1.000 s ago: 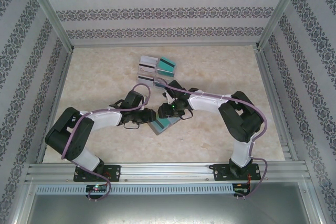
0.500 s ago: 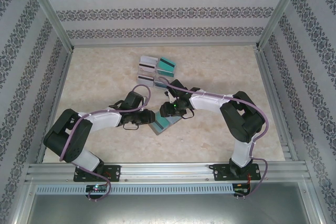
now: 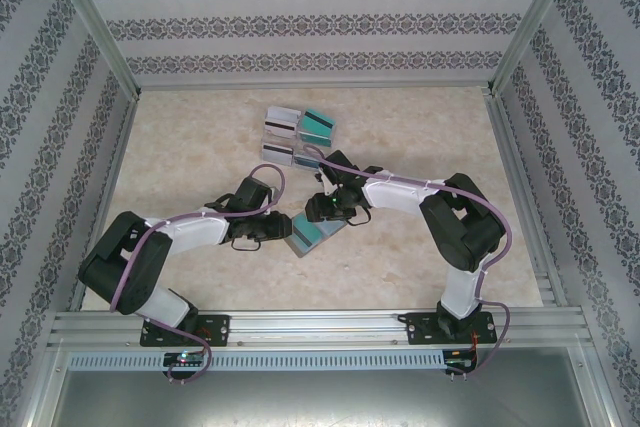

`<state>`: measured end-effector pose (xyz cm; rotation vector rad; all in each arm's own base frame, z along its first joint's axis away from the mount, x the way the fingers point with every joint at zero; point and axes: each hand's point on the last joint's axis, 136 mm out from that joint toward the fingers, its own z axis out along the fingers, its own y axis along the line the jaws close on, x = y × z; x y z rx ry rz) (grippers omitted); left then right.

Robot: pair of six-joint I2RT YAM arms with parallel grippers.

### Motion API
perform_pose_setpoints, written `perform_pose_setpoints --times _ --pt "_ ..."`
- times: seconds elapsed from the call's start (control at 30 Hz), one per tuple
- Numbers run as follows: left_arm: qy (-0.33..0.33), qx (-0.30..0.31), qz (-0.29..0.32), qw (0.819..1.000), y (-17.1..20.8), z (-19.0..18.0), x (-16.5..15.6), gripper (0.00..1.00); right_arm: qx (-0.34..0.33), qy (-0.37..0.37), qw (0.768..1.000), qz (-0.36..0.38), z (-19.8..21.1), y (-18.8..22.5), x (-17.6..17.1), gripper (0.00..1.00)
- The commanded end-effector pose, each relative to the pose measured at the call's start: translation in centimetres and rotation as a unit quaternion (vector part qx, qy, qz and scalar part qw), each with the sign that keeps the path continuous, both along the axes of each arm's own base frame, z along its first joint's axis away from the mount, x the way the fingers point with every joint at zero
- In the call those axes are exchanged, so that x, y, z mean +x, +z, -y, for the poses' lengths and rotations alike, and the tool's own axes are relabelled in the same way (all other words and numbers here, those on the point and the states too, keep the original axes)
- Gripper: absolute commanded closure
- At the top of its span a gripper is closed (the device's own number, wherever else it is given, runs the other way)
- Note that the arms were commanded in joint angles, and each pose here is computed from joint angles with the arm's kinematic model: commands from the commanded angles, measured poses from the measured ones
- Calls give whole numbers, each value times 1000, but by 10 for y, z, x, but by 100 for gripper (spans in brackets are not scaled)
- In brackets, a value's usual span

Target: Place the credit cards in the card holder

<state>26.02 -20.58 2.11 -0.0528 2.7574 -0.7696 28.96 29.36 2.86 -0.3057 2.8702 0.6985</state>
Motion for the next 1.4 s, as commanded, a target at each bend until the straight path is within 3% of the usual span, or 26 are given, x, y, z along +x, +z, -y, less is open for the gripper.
perform_pose_setpoints --times 0.0,0.23,0.33,0.6,0.77,0.93,1.17,1.37 --pt "9 105 -115 988 -48 -48 -61 65 -37 -24 999 7 27 -10 9 46" --pt "10 99 -111 989 -42 -45 -58 65 -20 -29 999 9 25 -3 13 46" --pt "7 94 -107 990 -36 -41 -54 65 23 -11 1000 6 10 14 10 46" --pt "0 65 -52 996 16 -22 -19 59 76 -18 997 27 13 68 9 46" --pt "0 69 -12 998 49 -26 19 56 86 -27 996 -13 32 63 -22 46" --pt "-14 79 -24 996 34 -31 45 58 76 -22 994 -74 35 33 -64 45" --pt "-34 53 -83 994 -4 -23 20 70 54 -30 995 -79 22 -6 -61 45" --pt "-31 35 -103 994 -9 -19 -17 75 59 -28 996 -53 -4 -15 -24 45"
